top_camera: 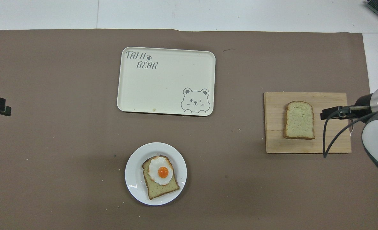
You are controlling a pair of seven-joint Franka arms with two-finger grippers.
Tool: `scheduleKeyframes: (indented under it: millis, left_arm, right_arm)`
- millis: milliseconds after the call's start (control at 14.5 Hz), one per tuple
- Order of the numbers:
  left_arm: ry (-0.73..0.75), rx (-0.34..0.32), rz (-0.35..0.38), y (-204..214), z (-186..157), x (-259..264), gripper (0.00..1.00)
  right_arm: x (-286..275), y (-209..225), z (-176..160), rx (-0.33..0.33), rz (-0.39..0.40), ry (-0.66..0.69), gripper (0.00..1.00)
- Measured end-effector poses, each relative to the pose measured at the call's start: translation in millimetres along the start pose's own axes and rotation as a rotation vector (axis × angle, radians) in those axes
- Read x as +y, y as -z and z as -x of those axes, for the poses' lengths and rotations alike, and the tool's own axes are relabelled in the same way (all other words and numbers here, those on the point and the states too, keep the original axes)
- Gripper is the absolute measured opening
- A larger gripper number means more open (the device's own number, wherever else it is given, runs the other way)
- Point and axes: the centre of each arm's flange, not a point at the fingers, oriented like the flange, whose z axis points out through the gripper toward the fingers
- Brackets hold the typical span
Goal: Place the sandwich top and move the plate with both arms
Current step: 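Reach the right gripper over the bread slice on the cutting board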
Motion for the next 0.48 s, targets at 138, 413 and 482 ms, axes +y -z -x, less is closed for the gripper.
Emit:
scheduleKeyframes:
  millis: [138, 413, 482]
  left_arm:
    - [0.0, 0.0, 0.0, 0, 0, 0, 1.0]
    - [0.0, 0.0, 0.0, 0, 0, 0, 1.0]
    - [0.0, 0.0, 0.0, 0, 0, 0, 1.0]
  right_arm:
    - [13, -26, -6, 0.003, -0.012, -0.002, 1.0]
    - [26, -70, -6, 0.0, -0.006, -0.018, 1.0]
    - [27, -81, -5, 0.0, -0.002, -0.021, 1.0]
